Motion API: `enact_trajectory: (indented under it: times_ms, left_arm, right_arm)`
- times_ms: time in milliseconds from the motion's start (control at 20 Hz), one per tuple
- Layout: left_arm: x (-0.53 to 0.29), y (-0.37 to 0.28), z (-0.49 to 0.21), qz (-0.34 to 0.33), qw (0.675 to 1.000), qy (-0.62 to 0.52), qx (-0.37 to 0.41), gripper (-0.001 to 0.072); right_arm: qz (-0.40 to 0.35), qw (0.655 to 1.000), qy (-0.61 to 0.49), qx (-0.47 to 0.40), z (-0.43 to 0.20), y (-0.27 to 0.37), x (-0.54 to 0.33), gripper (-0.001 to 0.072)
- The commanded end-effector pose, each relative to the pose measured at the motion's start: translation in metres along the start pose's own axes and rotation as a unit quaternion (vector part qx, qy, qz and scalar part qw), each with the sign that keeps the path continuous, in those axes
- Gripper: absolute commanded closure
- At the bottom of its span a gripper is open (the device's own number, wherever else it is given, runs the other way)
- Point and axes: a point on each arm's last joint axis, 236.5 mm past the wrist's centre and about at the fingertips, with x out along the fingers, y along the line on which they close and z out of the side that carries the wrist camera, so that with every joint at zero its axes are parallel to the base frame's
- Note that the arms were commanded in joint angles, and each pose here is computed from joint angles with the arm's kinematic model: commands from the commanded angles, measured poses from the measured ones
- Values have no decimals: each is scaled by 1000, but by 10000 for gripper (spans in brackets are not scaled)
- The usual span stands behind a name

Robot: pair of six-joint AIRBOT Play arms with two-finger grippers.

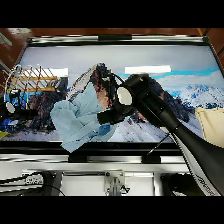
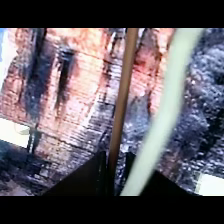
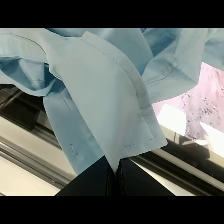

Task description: Fold the shirts.

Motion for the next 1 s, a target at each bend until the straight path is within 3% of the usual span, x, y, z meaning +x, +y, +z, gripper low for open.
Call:
enact_trajectory:
  times_ms: [0,50,600,850,950]
  left_arm:
    - [1,0,5,0,1000,-10,-2,594]
    - [1,-1,5,-1,1000,-11,-4,645]
    - [-63,-9,66,-32,996,-85,-23,647]
    - [-160,-46,105,-76,979,-190,-19,648]
    - [-214,-87,104,-120,965,-231,34,648]
  right_arm:
    - [0,1000,1,0,0,0,0,643]
    - [0,1000,1,0,0,0,0,642]
    - [-4,1000,-2,18,3,-9,-3,643]
    - [-14,996,-22,82,23,-54,-34,643]
    - [-20,995,-34,95,31,-72,-45,643]
